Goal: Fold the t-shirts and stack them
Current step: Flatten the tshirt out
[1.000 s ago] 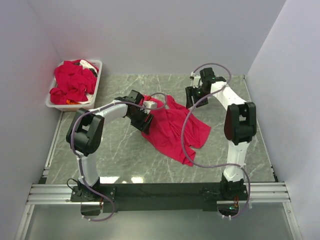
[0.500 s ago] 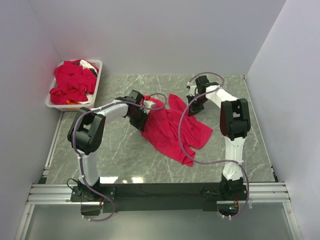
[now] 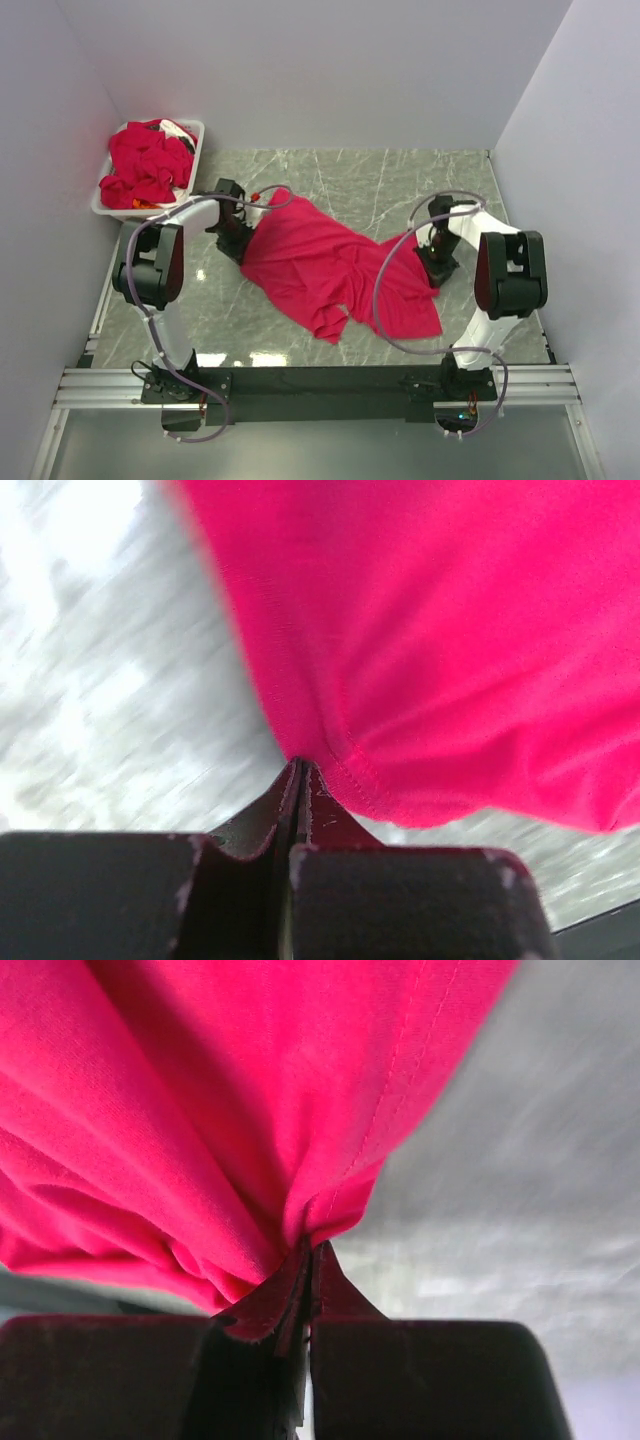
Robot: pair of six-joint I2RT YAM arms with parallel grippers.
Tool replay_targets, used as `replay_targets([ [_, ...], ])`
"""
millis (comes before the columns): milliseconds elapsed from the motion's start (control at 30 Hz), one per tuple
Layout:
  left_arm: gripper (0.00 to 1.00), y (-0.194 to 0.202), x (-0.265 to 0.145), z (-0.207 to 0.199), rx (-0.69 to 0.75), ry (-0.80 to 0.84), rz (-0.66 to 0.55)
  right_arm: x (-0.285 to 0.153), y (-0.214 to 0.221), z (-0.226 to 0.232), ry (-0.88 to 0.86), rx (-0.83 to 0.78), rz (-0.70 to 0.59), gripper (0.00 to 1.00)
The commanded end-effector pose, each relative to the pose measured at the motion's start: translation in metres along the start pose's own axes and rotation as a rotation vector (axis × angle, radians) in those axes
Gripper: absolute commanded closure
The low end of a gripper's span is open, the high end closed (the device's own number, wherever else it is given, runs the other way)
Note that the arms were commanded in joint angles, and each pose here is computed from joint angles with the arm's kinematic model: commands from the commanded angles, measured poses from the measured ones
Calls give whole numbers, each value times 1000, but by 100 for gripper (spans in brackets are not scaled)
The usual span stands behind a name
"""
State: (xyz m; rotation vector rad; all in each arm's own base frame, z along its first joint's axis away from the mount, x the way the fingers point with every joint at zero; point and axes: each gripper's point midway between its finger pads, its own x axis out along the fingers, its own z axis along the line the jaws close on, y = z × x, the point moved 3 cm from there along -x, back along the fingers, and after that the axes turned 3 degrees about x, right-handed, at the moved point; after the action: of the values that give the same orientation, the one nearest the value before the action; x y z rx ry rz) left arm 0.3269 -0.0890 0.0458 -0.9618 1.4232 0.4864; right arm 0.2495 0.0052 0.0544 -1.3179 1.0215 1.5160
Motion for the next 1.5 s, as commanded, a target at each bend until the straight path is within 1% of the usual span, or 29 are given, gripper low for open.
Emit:
replay_targets([
  [0, 97, 23, -10, 25, 29, -60, 116, -21, 46, -12, 69, -146, 140, 100],
  [33, 96, 27, -13, 25, 28, -44, 137, -31, 42, -22, 75, -120, 111, 93],
  [67, 94, 25, -15, 21, 58, -3, 126, -38, 37, -25, 60, -107, 74, 69],
  [100, 90, 17, -20, 19, 73, 27, 101, -46, 28, -29, 60, -81, 36, 61],
  [133, 86, 12, -24, 17, 81, 40, 78, -66, 6, -39, 76, -56, -59, 57],
  [167, 78, 6, -31, 14, 97, 60, 52, -75, -6, -40, 60, -40, -107, 50],
  [200, 73, -12, -39, 10, 110, 95, -15, -81, -23, -40, 36, -9, -171, 48],
  [233, 69, -23, -45, 12, 107, 92, -55, -98, -45, -45, 41, 2, -258, 48],
  [267, 62, -45, -55, 11, 103, 111, -135, -100, -57, -46, 27, 33, -290, 48],
  [333, 55, -66, -63, 13, 80, 119, -201, -114, -88, -48, 5, 35, -400, 48],
  [367, 52, -85, -72, 18, 89, 106, -259, -106, -98, -49, -22, 51, -391, 48],
  [400, 50, -96, -77, 15, 92, 131, -299, -104, -105, -47, -54, 53, -395, 48],
  [433, 44, -104, -79, 16, 72, 133, -319, -110, -119, -45, -83, 48, -425, 48],
  [467, 40, -116, -79, 20, 66, 127, -343, -98, -127, -44, -111, 54, -397, 49],
  [500, 39, -124, -80, 22, 63, 132, -364, -94, -133, -39, -131, 55, -391, 49],
  [533, 37, -127, -71, 24, 40, 146, -351, -95, -141, -36, -149, 47, -402, 49],
  [567, 37, -135, -73, 27, 36, 142, -370, -87, -145, -33, -166, 51, -386, 48],
  [700, 33, -145, -63, 30, 8, 155, -390, -73, -157, -11, -218, 8, -378, 45],
  [733, 24, -148, -58, 31, 2, 154, -395, -67, -158, -2, -224, -10, -366, 43],
  [767, 23, -149, -57, 31, 0, 158, -397, -62, -158, -4, -212, -5, -360, 43],
  [800, 23, -150, -56, 30, -3, 164, -399, -57, -163, 6, -211, -35, -368, 42],
  [833, 22, -153, -53, 30, -14, 166, -404, -51, -163, 13, -214, -48, -357, 37],
  [1033, 20, -163, -41, 26, -23, 166, -415, -20, -163, 25, -243, -71, -277, 37],
  [1200, 17, -181, -36, 27, -21, 126, -448, -3, -147, 37, -269, -121, -194, 42],
  [1233, 5, -183, -31, 25, -27, 129, -446, 1, -140, 38, -275, -126, -174, 42],
  [1300, 3, -191, -30, 22, -23, 128, -458, 2, -132, 40, -279, -149, -155, 43],
  [1367, 3, -197, -21, 16, -17, 130, -453, 7, -123, 38, -266, -163, -131, 46],
  [1433, 3, -204, -14, 13, -14, 102, -459, 11, -119, 34, -250, -159, -120, 56],
  [1467, 3, -206, -7, 14, -21, 94, -457, 12, -118, 32, -232, -163, -115, 70],
])
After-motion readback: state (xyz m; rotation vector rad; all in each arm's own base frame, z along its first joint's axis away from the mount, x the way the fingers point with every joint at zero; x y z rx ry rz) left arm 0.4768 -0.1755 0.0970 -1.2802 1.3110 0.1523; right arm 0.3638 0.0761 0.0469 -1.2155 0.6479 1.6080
